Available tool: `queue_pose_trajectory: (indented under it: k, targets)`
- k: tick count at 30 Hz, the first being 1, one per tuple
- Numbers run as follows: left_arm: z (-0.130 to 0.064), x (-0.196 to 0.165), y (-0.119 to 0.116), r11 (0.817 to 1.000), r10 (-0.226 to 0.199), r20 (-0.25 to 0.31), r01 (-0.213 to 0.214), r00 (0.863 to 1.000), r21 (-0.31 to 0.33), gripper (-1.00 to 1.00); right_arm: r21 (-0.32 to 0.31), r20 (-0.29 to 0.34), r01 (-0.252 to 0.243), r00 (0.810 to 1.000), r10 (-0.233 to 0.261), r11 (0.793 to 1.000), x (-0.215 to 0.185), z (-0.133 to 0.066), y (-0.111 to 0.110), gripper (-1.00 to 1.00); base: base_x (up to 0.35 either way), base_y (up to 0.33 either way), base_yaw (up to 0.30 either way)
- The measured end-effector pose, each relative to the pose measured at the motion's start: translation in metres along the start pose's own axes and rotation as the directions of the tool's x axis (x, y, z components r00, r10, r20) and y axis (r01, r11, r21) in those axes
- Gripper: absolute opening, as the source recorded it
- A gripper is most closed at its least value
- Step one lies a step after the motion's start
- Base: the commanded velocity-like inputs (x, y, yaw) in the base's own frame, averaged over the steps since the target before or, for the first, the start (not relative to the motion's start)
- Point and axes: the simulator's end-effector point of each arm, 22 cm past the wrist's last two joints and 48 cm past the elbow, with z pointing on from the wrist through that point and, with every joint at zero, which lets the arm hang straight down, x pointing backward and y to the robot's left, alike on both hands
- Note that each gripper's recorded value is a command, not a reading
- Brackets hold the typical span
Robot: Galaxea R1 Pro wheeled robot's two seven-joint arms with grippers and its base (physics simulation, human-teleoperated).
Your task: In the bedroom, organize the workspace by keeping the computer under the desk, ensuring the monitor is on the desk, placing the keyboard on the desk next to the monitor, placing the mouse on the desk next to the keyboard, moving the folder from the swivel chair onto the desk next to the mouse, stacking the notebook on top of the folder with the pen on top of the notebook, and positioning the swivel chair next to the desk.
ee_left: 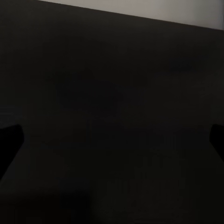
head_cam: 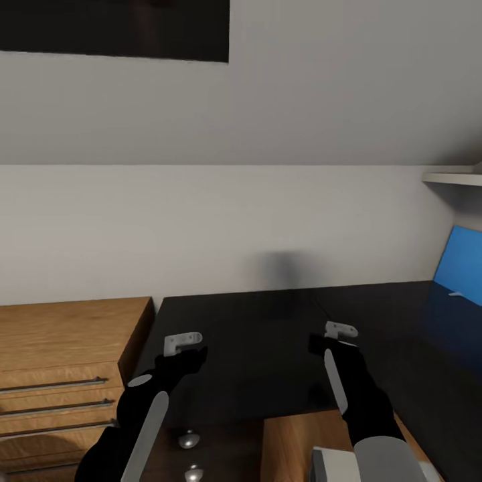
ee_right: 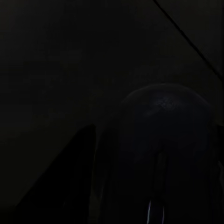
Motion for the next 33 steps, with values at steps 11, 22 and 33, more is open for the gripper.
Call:
queue_pose_trajectory:
  k: [11, 22, 33]
  targets:
    - [0.002, 0.003, 0.002, 1.0, -0.003, -0.007, 0.003, 1.0, -0.004, 1.0, 0.002, -0.001, -0.001, 1.0, 0.001, 1.0, 0.002, 0.001, 0.0, -1.0, 0.0, 0.0, 0.115]
    - [0.003, 0.001, 0.015, 0.999, -0.033, -0.004, 0.033, 0.999, -0.024, 1.0, -0.003, -0.012, 0.0, 1.0, 0.0, 1.0, 0.008, 0.002, 0.003, -1.0, 0.0, 0.0, 0.269]
    - [0.003, 0.0, 0.018, 0.999, -0.037, -0.003, 0.037, 0.999, -0.029, 1.0, -0.012, -0.02, 0.017, 1.0, -0.017, 1.0, 0.012, 0.003, 0.01, -1.0, 0.0, 0.005, 0.274]
